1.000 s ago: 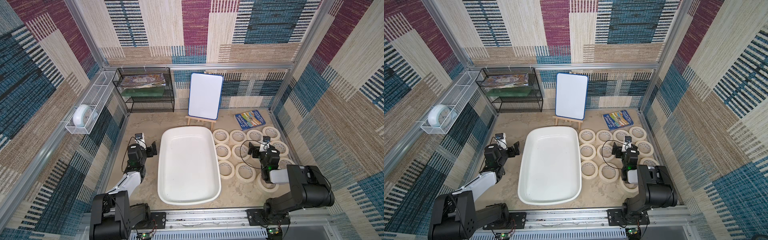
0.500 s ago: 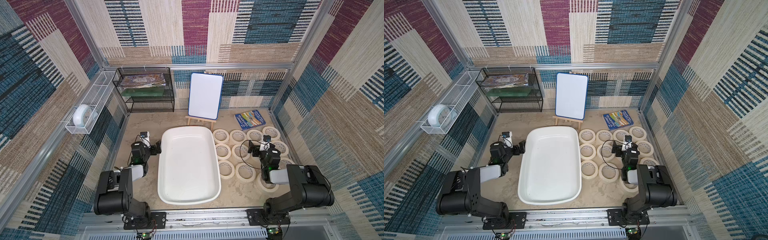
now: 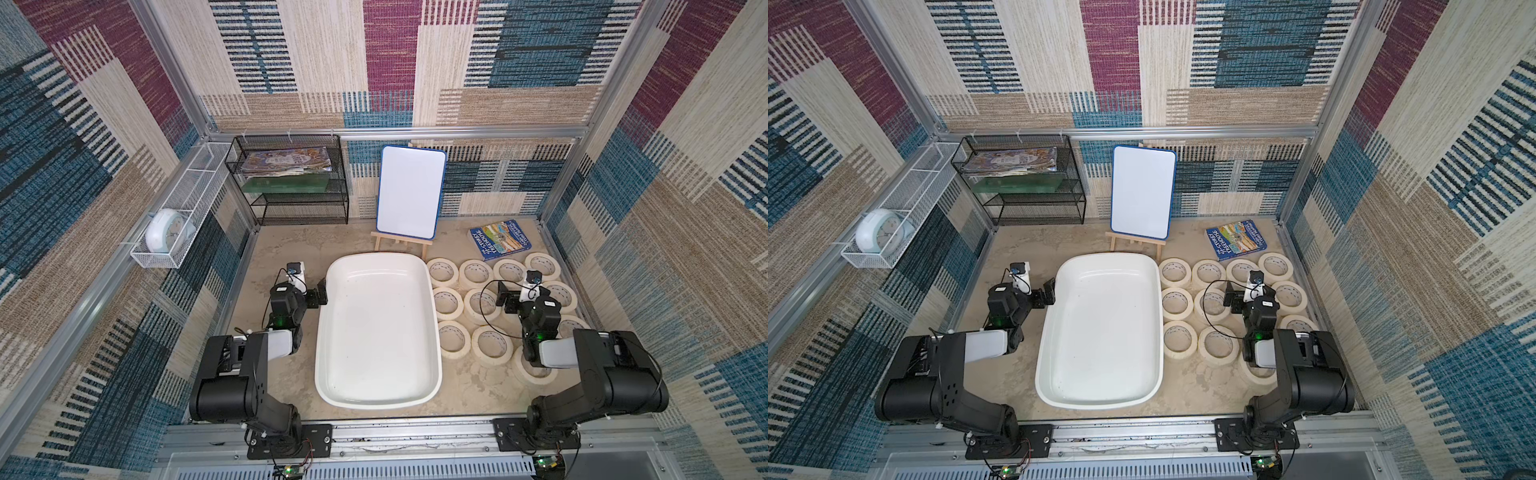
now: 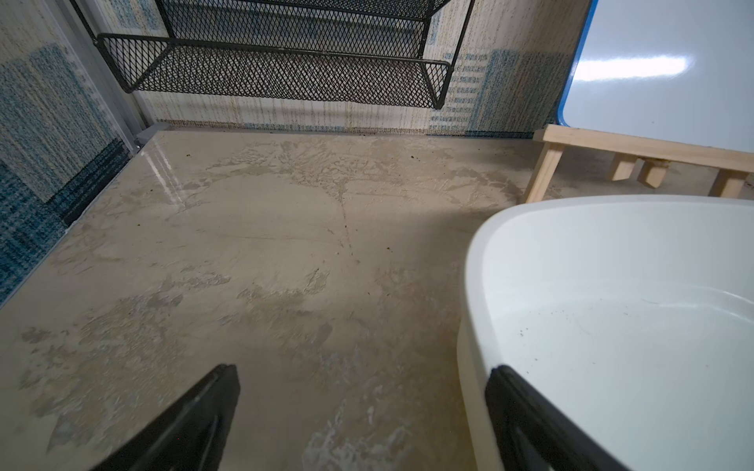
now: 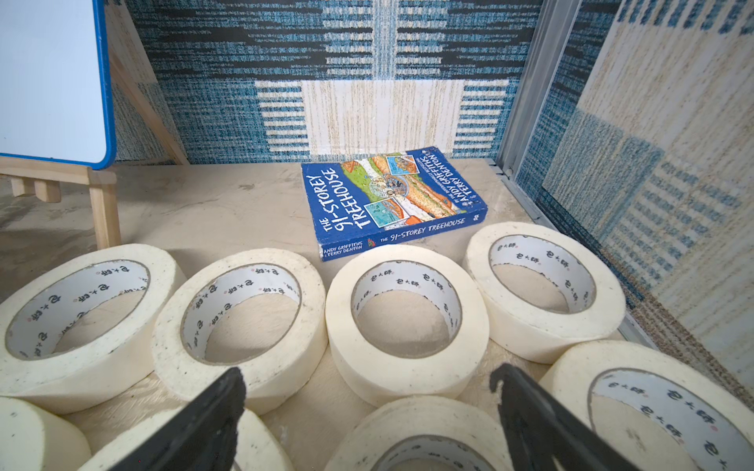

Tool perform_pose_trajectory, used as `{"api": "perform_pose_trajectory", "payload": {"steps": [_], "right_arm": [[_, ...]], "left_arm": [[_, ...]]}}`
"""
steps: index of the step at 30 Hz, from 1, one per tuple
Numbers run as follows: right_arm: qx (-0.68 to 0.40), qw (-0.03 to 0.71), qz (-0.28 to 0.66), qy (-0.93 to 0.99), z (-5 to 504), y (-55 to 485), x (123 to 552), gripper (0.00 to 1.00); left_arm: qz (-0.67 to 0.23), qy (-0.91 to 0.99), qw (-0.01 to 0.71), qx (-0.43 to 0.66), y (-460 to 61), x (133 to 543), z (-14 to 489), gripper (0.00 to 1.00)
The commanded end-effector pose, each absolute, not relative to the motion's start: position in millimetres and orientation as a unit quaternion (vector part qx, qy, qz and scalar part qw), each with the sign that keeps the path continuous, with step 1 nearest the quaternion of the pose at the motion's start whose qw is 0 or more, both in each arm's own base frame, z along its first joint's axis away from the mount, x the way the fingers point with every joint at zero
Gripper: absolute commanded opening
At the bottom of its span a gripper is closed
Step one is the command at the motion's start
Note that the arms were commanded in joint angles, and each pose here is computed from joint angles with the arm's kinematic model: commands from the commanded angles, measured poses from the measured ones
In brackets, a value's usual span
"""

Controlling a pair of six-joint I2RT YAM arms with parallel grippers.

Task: Take out the art tape in the storage box
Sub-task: Reset both arms

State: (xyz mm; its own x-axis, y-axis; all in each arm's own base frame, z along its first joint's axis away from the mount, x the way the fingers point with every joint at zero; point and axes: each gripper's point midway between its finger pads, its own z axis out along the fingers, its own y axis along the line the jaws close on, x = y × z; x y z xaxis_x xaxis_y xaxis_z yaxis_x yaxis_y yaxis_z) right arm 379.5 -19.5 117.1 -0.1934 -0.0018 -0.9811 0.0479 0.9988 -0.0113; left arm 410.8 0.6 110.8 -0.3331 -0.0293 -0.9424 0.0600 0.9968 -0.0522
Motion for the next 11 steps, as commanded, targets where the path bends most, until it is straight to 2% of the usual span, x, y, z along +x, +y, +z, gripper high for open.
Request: {"api": "perform_pose_trajectory", "payload": {"steps": [1, 11], "right_arm": [[0.014, 0.648, -0.02, 0.761, 125.4, -19.0, 380.9, 0.99], [0.011, 0.647, -0.022, 0.762, 124.8, -17.8, 381.2, 0.99]], "left_arm": [[-0.023, 0.839, 0.544, 0.011, 4.0, 402.7, 90.3, 0.99], [-0.023, 0.838, 0.545, 0.011, 4.1, 402.6, 90.5, 1.0]]}}
